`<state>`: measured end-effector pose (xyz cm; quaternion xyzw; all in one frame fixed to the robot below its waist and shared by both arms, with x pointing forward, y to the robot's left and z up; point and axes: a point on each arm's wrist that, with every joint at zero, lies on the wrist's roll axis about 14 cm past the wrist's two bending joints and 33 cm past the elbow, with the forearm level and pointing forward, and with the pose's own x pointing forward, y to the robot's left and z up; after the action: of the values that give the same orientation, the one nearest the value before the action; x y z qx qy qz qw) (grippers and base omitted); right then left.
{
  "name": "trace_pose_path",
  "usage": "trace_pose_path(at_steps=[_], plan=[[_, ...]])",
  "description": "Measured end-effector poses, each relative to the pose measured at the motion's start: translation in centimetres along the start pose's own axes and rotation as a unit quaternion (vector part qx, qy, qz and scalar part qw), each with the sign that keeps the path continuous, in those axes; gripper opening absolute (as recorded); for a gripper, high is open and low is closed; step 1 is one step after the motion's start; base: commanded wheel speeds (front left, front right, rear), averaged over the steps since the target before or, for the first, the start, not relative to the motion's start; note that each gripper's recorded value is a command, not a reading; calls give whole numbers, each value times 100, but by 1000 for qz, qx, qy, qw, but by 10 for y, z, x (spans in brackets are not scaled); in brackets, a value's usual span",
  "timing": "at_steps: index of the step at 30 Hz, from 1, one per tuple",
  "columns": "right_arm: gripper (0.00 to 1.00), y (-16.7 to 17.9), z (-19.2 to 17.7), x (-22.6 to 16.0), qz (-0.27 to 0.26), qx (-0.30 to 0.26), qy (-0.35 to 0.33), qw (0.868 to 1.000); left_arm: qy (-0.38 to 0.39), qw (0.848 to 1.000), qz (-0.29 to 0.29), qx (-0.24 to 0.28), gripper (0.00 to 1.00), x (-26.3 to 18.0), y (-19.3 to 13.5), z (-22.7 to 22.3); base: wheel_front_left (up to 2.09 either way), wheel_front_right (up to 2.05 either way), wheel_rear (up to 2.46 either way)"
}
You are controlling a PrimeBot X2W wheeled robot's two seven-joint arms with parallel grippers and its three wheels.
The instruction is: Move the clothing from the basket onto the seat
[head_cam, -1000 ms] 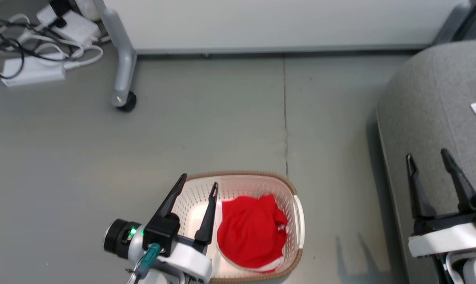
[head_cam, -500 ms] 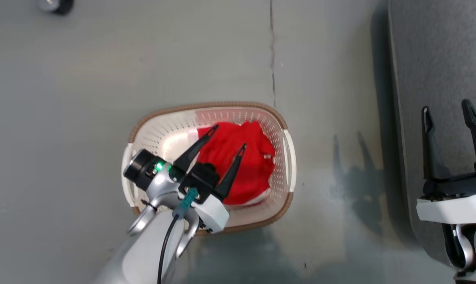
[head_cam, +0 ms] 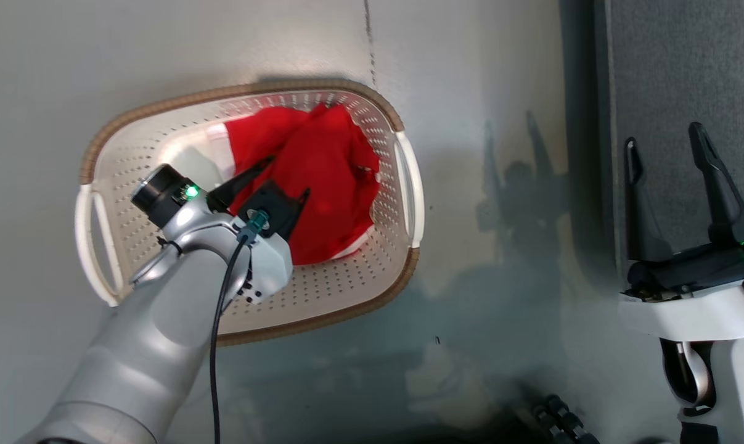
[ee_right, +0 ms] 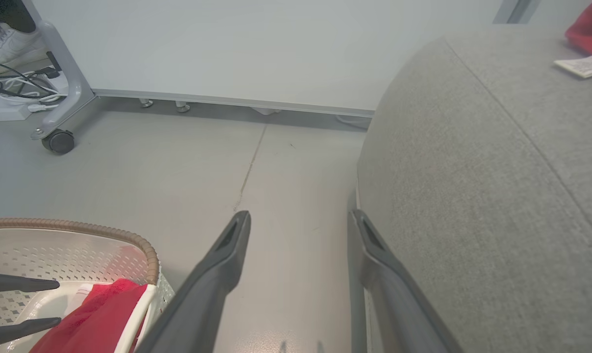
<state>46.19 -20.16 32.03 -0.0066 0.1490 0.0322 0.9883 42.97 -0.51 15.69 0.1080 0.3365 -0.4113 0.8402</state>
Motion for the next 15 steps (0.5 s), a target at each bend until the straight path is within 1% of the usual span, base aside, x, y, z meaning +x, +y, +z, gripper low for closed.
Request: trace_pose_path(at_steps=[4, 9, 13, 15], plan=[[100, -1, -16, 0, -4, 0, 21, 1000, 46, 998, -28, 16, 100, 19, -3, -28, 0, 0, 0], [100, -4, -34, -5, -12, 2, 46, 999, 89, 992, -70, 57, 100, 36, -12, -54, 0, 0, 0], [100, -5, -42, -9, -16, 4, 60, 998, 113, 987, -87, 71, 100, 45, -15, -68, 0, 0, 0], [100, -6, -46, -10, -18, 3, 66, 998, 127, 986, -87, 68, 100, 50, -12, -74, 0, 0, 0]])
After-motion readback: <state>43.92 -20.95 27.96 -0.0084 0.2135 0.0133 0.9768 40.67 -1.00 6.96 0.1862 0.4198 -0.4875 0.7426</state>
